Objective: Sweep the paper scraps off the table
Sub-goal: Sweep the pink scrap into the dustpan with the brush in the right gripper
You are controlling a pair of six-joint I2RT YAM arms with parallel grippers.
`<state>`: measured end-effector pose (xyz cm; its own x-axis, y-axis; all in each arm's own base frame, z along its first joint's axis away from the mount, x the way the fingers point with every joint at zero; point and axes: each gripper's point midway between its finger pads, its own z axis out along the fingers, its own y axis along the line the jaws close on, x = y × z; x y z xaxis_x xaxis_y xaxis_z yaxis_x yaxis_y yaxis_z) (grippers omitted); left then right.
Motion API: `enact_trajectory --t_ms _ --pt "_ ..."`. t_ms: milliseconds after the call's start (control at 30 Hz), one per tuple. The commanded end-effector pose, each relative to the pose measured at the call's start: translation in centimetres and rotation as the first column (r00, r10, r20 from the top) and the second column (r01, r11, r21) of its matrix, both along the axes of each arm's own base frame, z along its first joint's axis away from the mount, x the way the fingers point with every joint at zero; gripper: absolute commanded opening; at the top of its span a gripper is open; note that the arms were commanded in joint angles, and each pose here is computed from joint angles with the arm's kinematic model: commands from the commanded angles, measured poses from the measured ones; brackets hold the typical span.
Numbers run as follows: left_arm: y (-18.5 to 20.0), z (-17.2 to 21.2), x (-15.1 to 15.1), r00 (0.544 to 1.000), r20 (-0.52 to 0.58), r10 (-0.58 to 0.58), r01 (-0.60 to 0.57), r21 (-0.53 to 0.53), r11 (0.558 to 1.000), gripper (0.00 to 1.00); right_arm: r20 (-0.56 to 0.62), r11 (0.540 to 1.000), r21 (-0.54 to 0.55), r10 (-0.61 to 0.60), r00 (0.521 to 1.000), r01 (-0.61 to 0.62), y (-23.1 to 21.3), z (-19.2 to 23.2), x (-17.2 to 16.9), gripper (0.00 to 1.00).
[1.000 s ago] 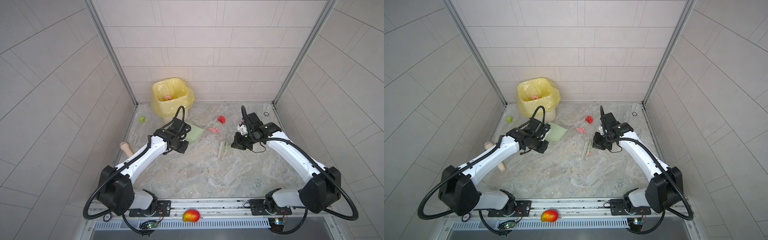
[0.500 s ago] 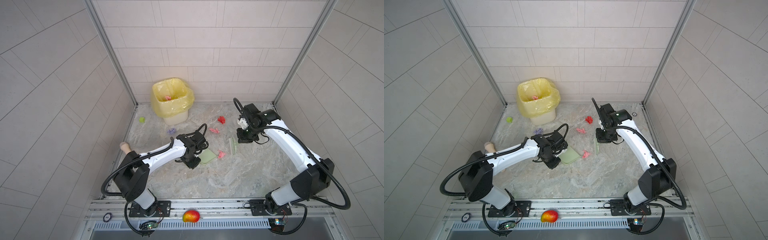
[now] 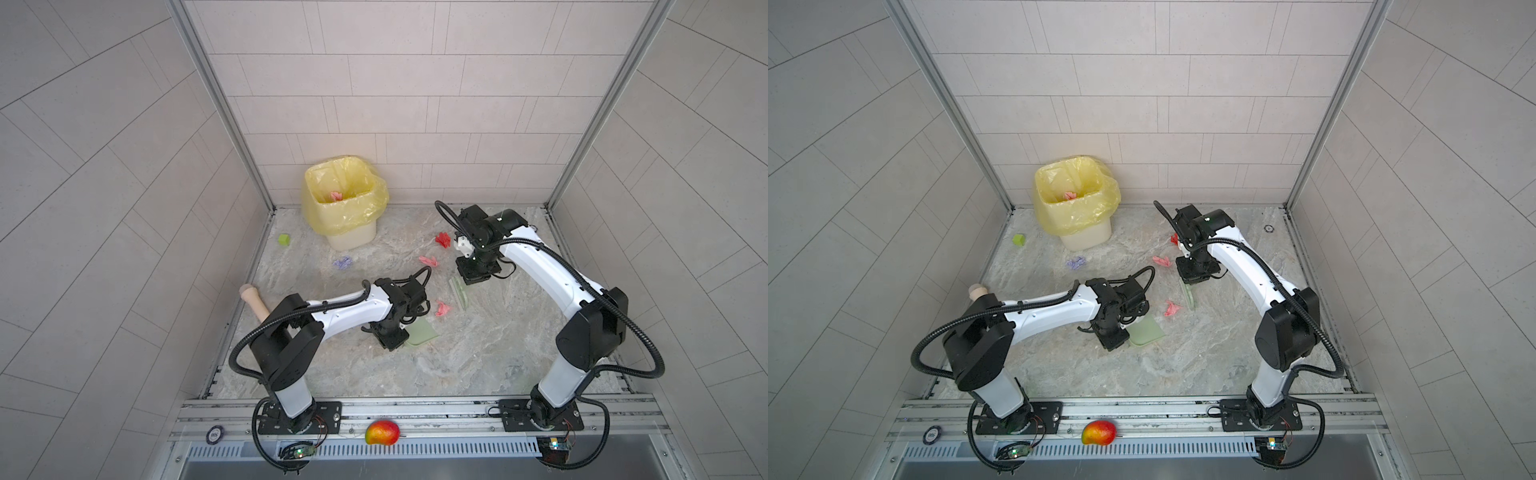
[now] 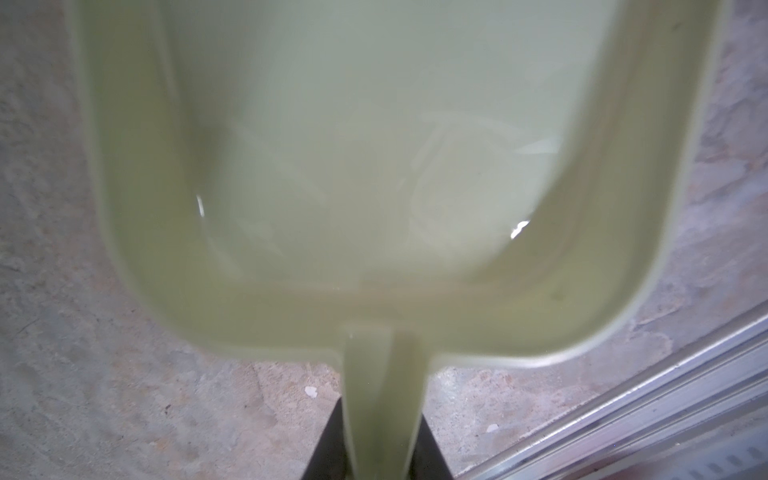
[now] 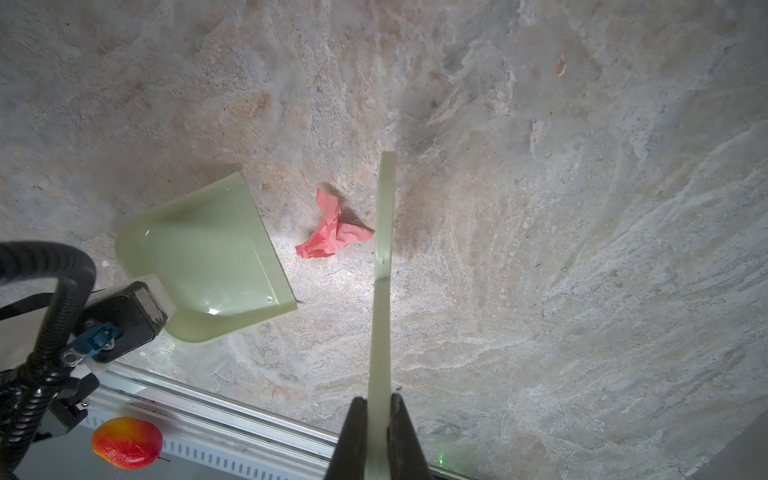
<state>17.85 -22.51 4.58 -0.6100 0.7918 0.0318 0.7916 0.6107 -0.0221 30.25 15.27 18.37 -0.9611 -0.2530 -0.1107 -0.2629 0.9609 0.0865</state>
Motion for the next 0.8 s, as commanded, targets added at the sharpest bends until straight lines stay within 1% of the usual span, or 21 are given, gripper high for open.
enact_trajectory --t_ms 0,333,533,767 --pt "-1.0 0.2 0.8 0.999 0.025 -0.026 0.026 -0.006 1.0 0.0 -0.01 0.998 -0.057 0.036 0.999 -0.036 -0.6 0.1 -0.2 0.0" --pt "-2.0 -0.5 2.1 0.998 0.056 -0.038 0.038 -0.003 0.999 0.0 -0.022 0.992 -0.097 0.073 0.997 -0.074 -0.6 -0.2 0.3 0.0" --pt "-2.2 -0.9 2.2 0.998 0.054 -0.035 0.036 -0.004 0.999 0.0 -0.049 0.988 -0.115 0.103 0.993 -0.108 -0.1 -1.0 0.3 0.0" --pt "-2.2 -1.2 2.1 0.998 0.046 -0.036 0.037 -0.001 0.999 0.0 -0.079 0.984 -0.099 0.143 0.987 -0.151 1.4 -1.5 -0.5 0.0"
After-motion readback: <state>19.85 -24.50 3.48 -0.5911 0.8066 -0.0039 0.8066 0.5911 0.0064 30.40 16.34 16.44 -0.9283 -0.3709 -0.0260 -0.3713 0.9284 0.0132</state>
